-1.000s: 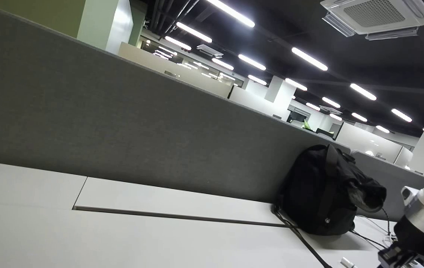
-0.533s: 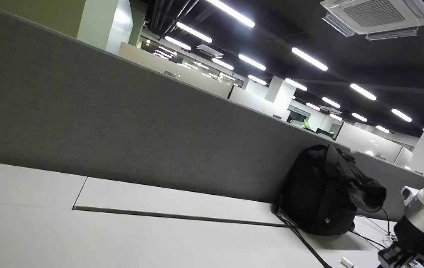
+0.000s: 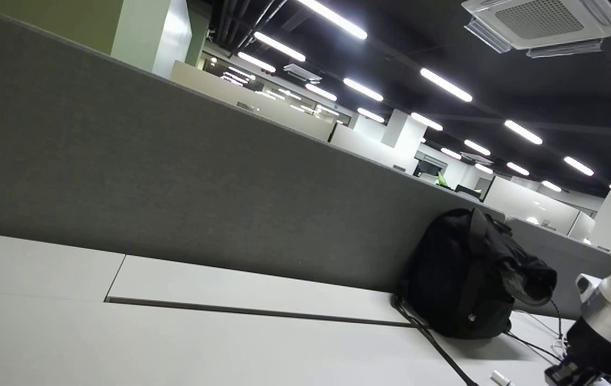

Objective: Move the object in the cup

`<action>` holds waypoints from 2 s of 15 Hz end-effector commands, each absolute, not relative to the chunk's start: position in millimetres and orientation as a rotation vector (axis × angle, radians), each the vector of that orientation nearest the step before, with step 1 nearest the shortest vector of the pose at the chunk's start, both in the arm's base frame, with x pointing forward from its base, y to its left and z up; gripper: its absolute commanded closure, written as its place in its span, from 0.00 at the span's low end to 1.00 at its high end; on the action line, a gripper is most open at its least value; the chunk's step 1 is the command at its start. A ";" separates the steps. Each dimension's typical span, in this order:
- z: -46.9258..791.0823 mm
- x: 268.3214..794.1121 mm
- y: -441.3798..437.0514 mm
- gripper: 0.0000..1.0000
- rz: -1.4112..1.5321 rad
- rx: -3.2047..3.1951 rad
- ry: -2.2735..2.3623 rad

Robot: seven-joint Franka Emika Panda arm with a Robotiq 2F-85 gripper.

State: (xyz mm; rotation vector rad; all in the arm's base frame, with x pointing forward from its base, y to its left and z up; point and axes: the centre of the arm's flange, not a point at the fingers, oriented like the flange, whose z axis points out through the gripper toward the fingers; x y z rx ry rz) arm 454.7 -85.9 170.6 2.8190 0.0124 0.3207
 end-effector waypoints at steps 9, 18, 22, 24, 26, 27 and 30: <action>151.2 467.3 -89.9 1.00 0.371 2.785 0.070; 137.8 468.4 -88.7 1.00 0.344 2.811 0.070; 134.9 467.4 -86.7 1.00 0.349 2.832 0.058; 135.1 467.4 -87.0 1.00 0.351 2.846 0.051; 133.9 467.5 -86.9 1.00 0.336 2.865 0.044; 133.5 467.5 -87.5 1.00 0.322 2.877 0.037; 133.3 468.3 -89.8 1.00 0.306 2.906 -0.003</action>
